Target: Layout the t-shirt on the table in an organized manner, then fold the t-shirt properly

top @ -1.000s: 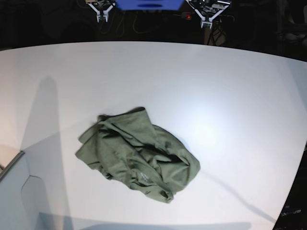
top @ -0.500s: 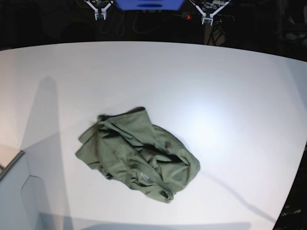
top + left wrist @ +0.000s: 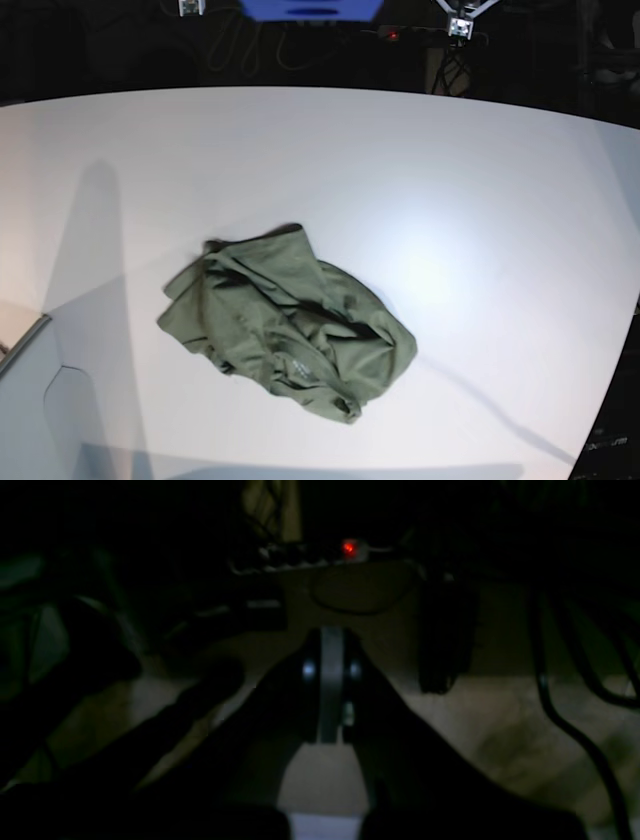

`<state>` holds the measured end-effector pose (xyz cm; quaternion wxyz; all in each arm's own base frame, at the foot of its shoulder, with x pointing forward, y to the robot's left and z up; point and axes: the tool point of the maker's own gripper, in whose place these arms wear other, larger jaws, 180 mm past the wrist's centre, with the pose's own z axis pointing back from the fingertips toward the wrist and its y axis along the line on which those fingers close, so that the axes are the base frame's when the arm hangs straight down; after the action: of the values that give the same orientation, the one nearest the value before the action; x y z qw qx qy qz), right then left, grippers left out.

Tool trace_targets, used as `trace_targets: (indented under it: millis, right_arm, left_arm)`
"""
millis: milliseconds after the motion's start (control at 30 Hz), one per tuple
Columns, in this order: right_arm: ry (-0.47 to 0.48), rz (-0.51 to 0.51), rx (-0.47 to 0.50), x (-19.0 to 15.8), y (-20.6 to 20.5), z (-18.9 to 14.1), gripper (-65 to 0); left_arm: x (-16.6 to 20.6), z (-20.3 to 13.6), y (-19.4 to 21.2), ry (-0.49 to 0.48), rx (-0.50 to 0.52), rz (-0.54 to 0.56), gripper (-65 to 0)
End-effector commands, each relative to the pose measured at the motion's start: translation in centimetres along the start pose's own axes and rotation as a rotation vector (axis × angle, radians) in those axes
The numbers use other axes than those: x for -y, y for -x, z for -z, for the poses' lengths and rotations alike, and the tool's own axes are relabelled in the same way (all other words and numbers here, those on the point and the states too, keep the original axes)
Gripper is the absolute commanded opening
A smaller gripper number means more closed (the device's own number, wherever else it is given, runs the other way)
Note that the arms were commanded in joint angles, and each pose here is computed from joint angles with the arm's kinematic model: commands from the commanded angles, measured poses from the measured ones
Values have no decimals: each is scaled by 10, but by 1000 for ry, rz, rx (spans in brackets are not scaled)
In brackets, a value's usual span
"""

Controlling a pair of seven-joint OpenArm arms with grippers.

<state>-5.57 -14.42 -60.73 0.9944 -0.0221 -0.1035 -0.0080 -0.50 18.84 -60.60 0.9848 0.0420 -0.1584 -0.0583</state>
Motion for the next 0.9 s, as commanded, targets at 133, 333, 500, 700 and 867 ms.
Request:
trace_targets:
  millis: [133,333,500,700,867]
  right_arm:
    - [1,-6,153,2,-27,-42,-650]
    - [13,-30,274,12,-55,-86,-650]
    - [14,-45,342,15,-71,-119,-650]
    - [26,-81,420,25,-93,-151,-650]
    - [71,-95,565,40,-142,-185,-650]
  left_arm:
    - [-8,-39,-39,8,173,48,-650]
    - [-33,-82,-74,-48,306,27,-650]
    - [-51,-118,-106,-115,419,-19,-650]
    - [-45,-156,-138,-109,527,-16,-650]
    - [-39,-175,-165,-108,612,-38,-650]
